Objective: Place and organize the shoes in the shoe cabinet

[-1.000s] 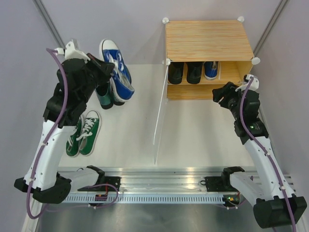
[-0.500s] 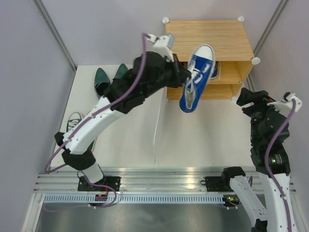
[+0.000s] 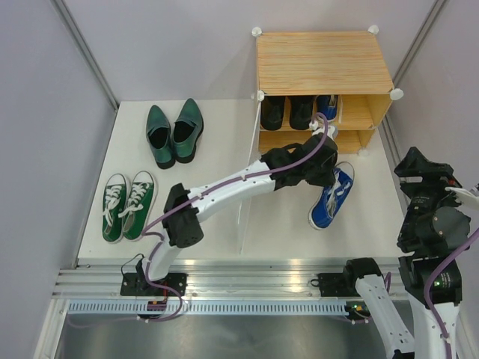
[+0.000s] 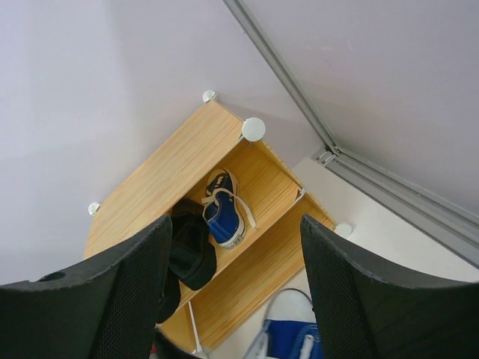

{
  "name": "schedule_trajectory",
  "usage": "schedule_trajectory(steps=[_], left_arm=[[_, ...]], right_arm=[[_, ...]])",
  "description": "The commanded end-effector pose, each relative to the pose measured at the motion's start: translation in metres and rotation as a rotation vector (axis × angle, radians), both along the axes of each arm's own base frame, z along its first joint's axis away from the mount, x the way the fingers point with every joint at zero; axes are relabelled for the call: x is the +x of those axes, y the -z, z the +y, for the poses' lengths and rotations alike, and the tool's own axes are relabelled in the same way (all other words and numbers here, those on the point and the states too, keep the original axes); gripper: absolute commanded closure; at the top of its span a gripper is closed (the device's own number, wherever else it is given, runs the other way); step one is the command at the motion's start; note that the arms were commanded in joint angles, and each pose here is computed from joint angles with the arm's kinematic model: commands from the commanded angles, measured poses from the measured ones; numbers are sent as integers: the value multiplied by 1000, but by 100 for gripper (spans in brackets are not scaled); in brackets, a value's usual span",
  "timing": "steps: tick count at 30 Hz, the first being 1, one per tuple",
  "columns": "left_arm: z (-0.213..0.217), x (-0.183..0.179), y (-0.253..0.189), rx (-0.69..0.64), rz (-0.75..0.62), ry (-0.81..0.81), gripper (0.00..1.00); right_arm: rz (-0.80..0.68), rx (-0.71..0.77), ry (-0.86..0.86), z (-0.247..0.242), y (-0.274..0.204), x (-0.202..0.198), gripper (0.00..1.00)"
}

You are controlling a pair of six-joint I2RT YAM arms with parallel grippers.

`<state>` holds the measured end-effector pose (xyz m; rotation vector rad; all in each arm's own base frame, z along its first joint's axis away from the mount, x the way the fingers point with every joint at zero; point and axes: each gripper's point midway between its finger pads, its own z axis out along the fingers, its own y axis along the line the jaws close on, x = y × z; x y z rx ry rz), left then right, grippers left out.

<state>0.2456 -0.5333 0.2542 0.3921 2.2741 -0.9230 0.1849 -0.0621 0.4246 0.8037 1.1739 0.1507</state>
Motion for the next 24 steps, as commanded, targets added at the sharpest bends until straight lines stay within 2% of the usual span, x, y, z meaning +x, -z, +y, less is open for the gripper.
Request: schedule_trajectory(steps=[1, 10, 14, 17, 18, 21, 24], left_arm=[[-29, 5, -4, -133, 75, -31, 98], [-11, 48, 83, -30, 156, -286, 98], [6, 49, 113, 23, 190, -329, 98], [19, 46, 122, 60, 188, -320, 80], [21, 45, 124, 70, 183, -316, 70], [29, 41, 123, 97, 162, -284, 55], [29, 36, 113, 96, 147, -230, 45]], right_arm=[[55, -21, -11, 2, 12, 7, 27], [169, -11, -162, 31, 54, 40, 27], [208, -13, -187, 36, 67, 48, 27], [218, -7, -202, 39, 74, 50, 26], [223, -3, -207, 40, 76, 51, 26], [242, 11, -226, 44, 86, 54, 25], [258, 27, -232, 46, 95, 57, 23]])
